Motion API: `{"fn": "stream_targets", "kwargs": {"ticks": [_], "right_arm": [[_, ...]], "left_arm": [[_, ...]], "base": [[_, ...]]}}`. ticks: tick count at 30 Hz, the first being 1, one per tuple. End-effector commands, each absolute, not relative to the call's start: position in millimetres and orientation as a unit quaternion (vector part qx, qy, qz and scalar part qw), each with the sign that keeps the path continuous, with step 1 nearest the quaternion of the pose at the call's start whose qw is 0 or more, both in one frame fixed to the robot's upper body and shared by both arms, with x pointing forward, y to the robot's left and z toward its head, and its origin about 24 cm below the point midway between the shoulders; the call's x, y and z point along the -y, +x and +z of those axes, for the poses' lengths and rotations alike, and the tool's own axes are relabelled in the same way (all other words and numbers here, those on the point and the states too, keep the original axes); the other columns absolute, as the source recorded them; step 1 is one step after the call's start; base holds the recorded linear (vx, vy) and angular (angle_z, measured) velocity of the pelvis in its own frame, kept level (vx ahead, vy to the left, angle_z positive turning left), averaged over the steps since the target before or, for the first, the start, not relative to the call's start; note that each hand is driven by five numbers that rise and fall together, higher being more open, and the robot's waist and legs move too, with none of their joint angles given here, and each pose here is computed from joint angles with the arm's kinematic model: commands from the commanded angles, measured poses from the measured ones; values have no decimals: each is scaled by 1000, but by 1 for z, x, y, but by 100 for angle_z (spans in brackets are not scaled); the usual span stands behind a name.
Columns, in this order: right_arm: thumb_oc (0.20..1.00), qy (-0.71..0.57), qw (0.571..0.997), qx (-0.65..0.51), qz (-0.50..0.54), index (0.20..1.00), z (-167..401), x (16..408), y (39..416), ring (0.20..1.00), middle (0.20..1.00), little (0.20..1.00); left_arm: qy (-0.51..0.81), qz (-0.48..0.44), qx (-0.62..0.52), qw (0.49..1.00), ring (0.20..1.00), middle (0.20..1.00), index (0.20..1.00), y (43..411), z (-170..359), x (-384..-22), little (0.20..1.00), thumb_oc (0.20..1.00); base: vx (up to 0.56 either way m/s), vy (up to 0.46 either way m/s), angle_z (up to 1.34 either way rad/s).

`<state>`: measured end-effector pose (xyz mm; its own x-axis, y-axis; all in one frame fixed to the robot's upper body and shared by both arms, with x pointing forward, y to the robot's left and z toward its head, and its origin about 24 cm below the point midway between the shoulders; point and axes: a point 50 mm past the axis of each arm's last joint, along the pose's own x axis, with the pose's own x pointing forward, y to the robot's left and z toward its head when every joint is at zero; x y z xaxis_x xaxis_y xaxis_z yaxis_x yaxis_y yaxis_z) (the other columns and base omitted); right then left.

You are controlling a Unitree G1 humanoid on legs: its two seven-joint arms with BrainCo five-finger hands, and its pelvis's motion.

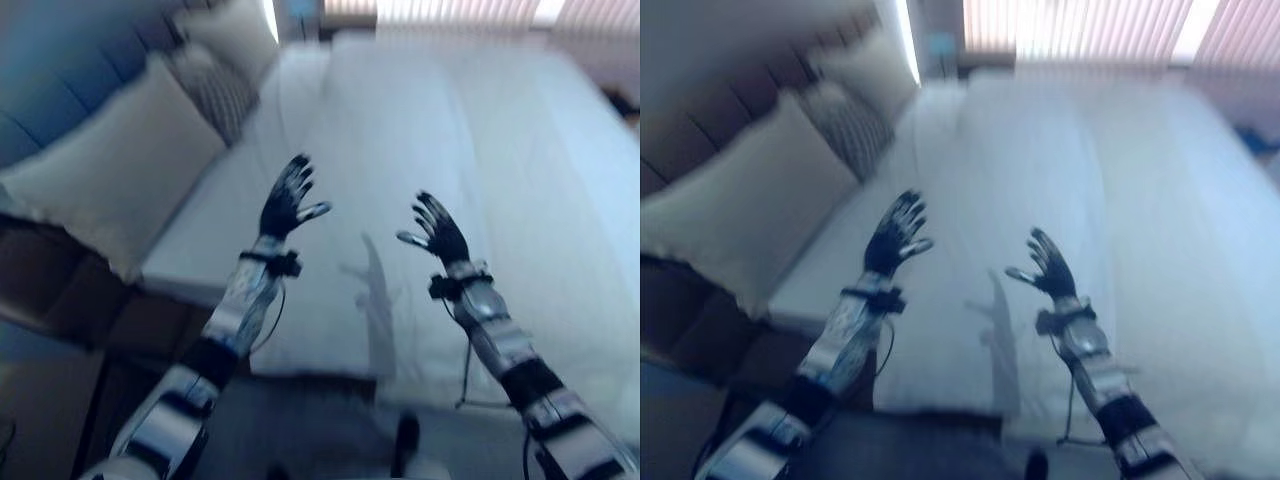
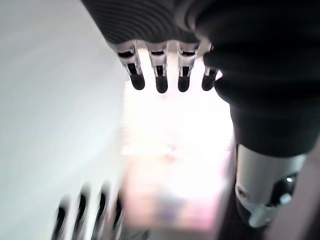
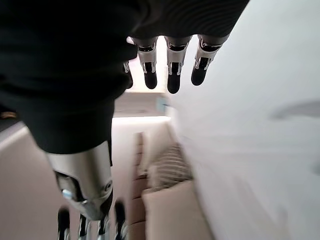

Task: Make the bed

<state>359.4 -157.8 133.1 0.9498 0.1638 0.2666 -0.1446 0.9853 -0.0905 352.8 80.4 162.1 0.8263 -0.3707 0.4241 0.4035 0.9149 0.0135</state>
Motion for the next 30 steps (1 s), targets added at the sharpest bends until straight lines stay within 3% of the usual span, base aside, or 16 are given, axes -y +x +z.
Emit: {"fn": "stream_targets", "kwargs": {"ticks": [1, 10, 14, 15, 18, 26, 30], "right_arm": [[1000, -7, 965, 243, 100, 1000, 193, 146, 364, 1000, 1000, 1000], [1000, -19, 919, 378, 110, 1000, 291, 121, 368, 1000, 1000, 1000], [1000, -48, 899, 431, 69, 1000, 328, 115, 367, 1000, 1000, 1000], [1000, -110, 887, 446, 38, 1000, 339, 116, 367, 1000, 1000, 1000], [1000, -159, 875, 458, -4, 1000, 350, 119, 369, 1000, 1000, 1000], [1000, -209, 882, 418, -56, 1000, 351, 150, 383, 1000, 1000, 1000], [1000, -224, 888, 375, -142, 1000, 343, 194, 391, 1000, 1000, 1000]], "left_arm": [[-40, -208, 283, 936, 1000, 1000, 1000, 355, 202, -69, 1000, 1000], [-24, -223, 385, 895, 1000, 1000, 1000, 352, 279, -39, 1000, 1000], [38, -156, 441, 883, 1000, 1000, 1000, 354, 309, -41, 1000, 1000], [67, -98, 475, 872, 1000, 1000, 1000, 354, 324, -50, 1000, 1000], [109, -48, 506, 854, 1000, 1000, 1000, 353, 337, -56, 1000, 1000], [125, 67, 461, 876, 1000, 1000, 1000, 376, 340, -128, 1000, 1000], [162, 168, 424, 875, 1000, 1000, 1000, 384, 334, -181, 1000, 1000]], "base": [[-252, -53, -17], [-107, -59, 1], [10, -39, 6], [33, -56, 2], [53, -32, -1], [93, -9, -4], [95, -15, -3]]}}
